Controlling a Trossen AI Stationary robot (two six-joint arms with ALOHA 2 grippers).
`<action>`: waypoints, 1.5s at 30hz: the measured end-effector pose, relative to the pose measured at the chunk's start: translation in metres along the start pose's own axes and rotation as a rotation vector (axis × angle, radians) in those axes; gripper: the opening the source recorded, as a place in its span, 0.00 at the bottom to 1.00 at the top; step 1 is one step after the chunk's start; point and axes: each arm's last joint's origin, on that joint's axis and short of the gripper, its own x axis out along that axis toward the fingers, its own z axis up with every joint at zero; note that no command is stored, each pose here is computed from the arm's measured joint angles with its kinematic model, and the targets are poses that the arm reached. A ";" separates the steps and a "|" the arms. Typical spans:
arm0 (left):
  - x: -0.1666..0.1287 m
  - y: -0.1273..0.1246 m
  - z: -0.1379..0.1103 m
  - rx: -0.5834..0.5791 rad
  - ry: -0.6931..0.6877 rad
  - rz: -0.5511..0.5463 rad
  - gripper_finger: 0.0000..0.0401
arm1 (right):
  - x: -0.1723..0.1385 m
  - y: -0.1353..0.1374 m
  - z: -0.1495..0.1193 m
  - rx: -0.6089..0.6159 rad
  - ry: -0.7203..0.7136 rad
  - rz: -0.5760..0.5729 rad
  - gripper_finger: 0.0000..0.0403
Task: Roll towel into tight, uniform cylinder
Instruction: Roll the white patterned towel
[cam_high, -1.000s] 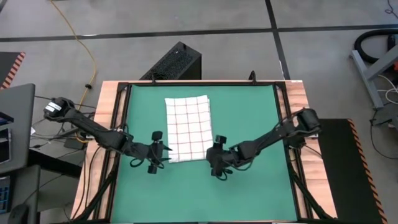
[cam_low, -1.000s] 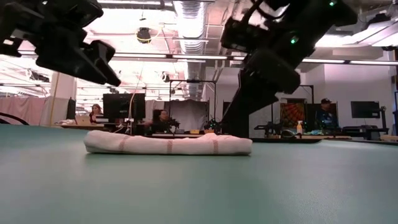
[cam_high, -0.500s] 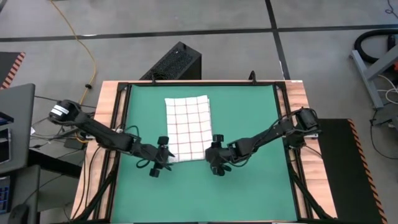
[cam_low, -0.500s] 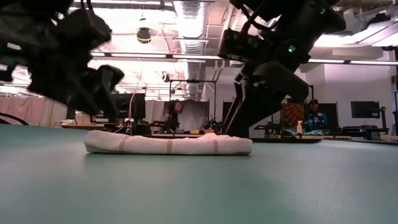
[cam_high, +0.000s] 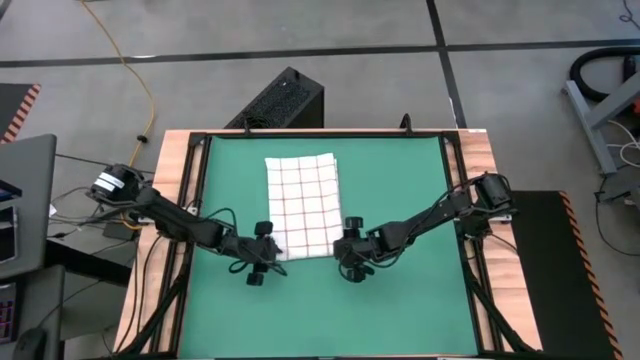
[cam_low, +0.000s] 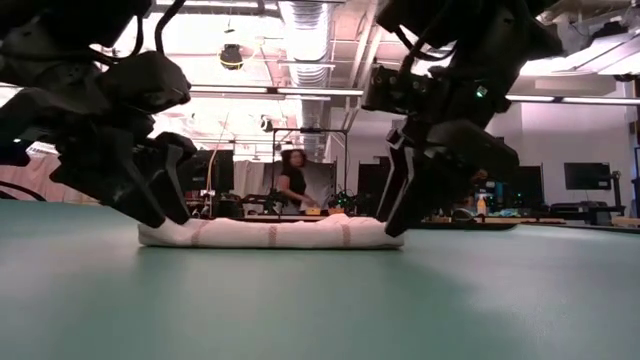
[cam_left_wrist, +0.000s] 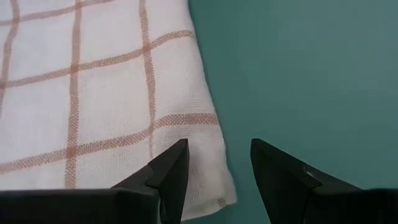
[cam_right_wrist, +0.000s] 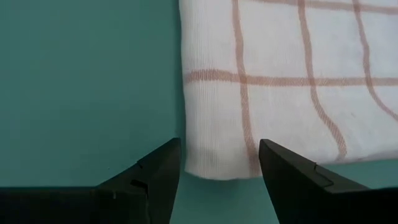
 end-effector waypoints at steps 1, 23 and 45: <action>-0.001 0.000 0.001 -0.021 0.002 -0.006 0.41 | 0.000 0.000 -0.001 -0.001 0.003 0.001 0.59; -0.013 0.003 0.012 -0.072 0.028 0.061 0.41 | 0.000 0.002 -0.001 -0.001 -0.012 0.003 0.59; 0.001 0.014 0.003 -0.047 0.123 0.016 0.40 | 0.001 0.001 -0.001 0.002 -0.013 0.006 0.58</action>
